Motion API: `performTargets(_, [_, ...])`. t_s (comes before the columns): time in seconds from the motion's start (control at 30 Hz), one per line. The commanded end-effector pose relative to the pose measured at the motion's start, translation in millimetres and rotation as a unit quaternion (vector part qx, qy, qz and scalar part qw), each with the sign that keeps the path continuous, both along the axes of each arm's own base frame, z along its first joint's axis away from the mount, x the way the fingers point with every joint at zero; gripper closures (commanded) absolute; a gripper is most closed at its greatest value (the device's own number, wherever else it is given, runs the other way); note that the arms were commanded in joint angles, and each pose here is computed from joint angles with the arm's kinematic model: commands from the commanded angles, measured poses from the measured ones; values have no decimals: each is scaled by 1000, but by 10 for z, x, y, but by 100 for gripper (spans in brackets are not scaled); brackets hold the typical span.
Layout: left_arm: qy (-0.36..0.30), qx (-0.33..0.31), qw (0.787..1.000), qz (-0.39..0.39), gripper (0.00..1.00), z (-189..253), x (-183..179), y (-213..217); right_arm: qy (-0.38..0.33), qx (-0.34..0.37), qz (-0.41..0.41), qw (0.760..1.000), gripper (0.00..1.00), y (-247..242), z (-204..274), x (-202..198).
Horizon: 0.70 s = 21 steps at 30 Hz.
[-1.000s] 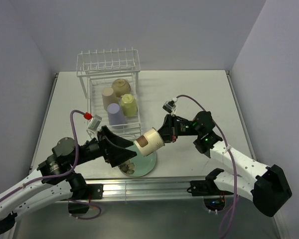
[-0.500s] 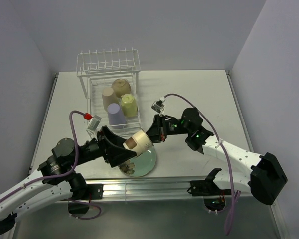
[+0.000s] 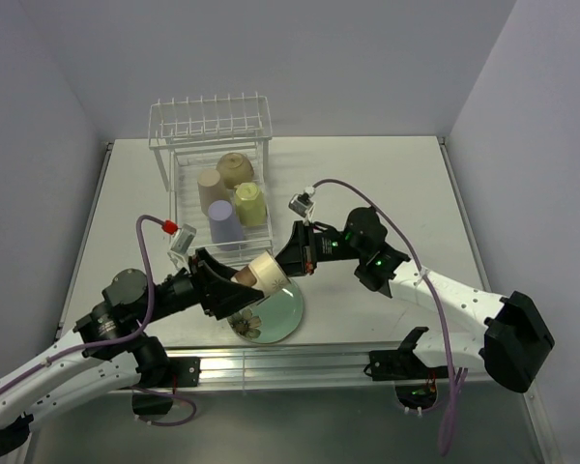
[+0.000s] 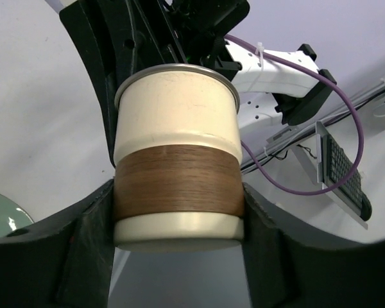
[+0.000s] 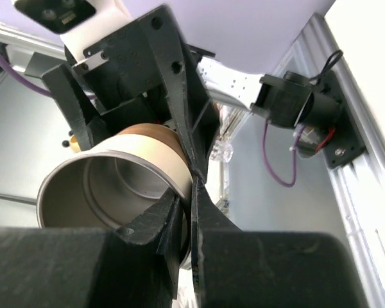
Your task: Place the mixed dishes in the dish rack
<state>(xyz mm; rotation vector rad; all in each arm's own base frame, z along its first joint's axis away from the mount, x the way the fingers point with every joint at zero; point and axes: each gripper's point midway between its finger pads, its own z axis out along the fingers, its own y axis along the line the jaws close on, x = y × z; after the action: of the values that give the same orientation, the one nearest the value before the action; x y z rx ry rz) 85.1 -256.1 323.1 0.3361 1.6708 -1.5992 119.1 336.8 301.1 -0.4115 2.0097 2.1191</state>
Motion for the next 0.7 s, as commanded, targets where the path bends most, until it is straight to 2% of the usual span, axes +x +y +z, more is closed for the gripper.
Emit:
performTargets(0.0, [-23,-40,999,-4,44,244,-37,25,-33,25,-14,999,100,59,187,58])
performTargets(0.03, [-23,-40,999,-3,56,252,-35,27,-36,24,-18,999,100,64,185,72])
performTargets(0.07, [-22,-39,999,-2,93,248,-31,29,-33,14,-20,999,98,65,148,80])
performTargets(0.1, [-15,-34,999,12,100,240,6,55,-42,12,-23,999,87,65,146,89])
performTargets(0.13, [-15,-35,999,20,100,263,27,76,-49,12,-32,998,74,61,164,109])
performTargets(0.17, [-9,-25,999,29,100,222,48,102,-39,-10,-41,998,50,59,82,136])
performTargets(0.23, [4,-12,997,76,100,206,157,228,-81,-37,-90,992,33,34,75,293])
performTargets(0.27, [11,-5,995,97,100,194,207,287,-68,-81,-106,989,26,-12,-83,335])
performTargets(0.3, [14,-8,993,120,100,285,237,388,-98,-95,-126,983,24,-48,-62,413])
performTargets(0.33, [42,28,984,173,100,109,379,516,-93,-136,-166,972,22,-146,-178,512])
performTargets(0.4, [61,43,971,226,100,162,476,712,-115,-164,-209,957,20,-272,-177,651])
performTargets(0.47, [104,99,939,313,100,-81,642,998,-123,-210,-264,933,20,-471,-244,807])
performTargets(0.53, [128,119,906,385,100,-49,776,1228,-128,-238,-295,917,20,-612,-274,885])
performTargets(0.57, [140,160,889,406,100,-182,772,1350,-125,-260,-301,909,21,-680,-346,888])
performTargets(0.63, [150,187,867,437,100,-125,846,1408,-136,-272,-318,898,21,-766,-336,919])
performTargets(0.67, [148,218,848,460,100,-170,867,1521,-136,-278,-319,896,21,-797,-366,907])
